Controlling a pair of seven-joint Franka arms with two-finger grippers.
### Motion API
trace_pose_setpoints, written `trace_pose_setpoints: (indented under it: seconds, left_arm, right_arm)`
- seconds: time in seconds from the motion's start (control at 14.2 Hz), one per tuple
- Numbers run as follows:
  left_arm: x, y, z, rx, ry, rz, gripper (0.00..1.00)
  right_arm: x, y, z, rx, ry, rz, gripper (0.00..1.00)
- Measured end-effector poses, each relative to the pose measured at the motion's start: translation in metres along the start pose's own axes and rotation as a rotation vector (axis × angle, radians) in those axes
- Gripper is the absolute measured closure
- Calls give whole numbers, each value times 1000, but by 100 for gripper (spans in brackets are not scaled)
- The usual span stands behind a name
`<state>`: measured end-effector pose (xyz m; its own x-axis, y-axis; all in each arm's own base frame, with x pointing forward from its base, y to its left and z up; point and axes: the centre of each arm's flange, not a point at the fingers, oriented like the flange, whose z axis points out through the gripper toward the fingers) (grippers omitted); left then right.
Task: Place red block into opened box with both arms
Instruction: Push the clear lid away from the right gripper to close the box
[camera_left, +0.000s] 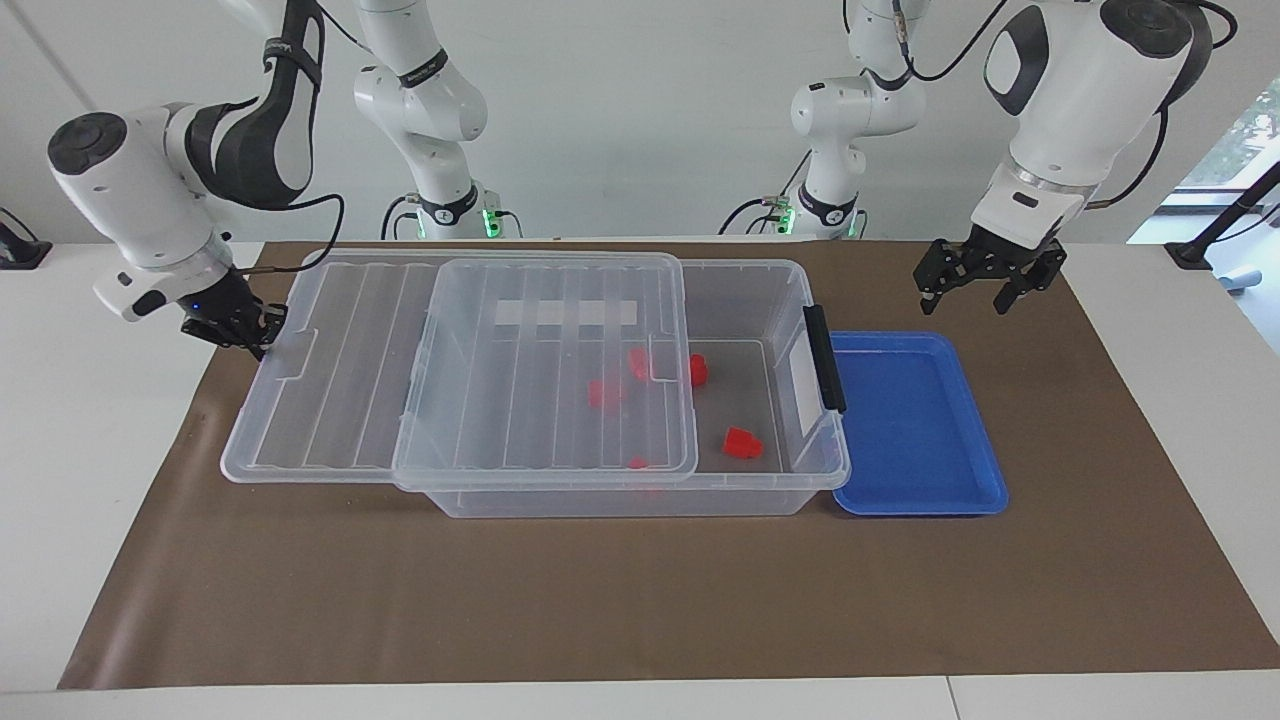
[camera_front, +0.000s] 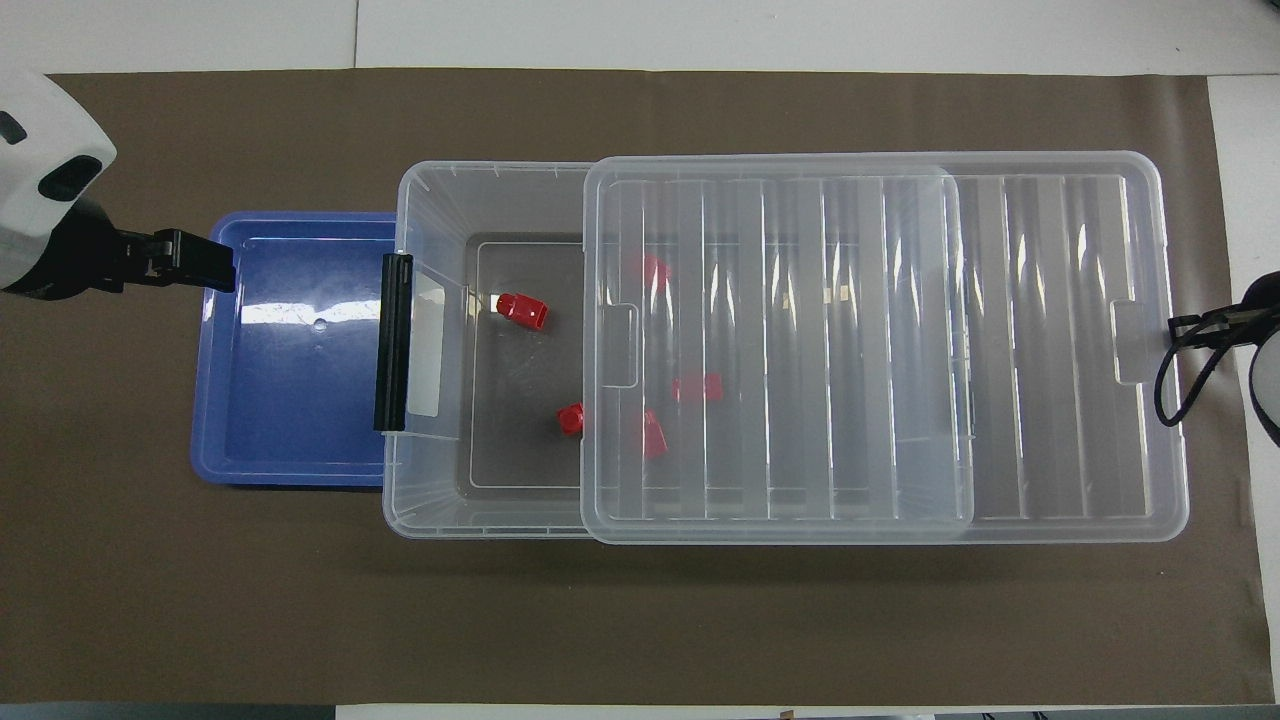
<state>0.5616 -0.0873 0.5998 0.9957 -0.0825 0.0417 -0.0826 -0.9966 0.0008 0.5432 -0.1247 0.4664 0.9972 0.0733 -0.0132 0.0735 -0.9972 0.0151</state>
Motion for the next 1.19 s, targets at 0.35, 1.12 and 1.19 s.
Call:
trace_pose_setpoints:
  seconds: [0.35,1.12,1.19]
  left_arm:
    - [-1,-31,1,4,-19,-1,0]
    - [-14,-52,-32,-30,-82,7,0]
    - [-16,-52,-36,-31,-90,14,0]
  right_arm:
    - [10,-40,0,0,-1,37,99]
    - [22,-118,-2,-2,3,117,99]
    - [22,-122,-2,-2,3,121,99]
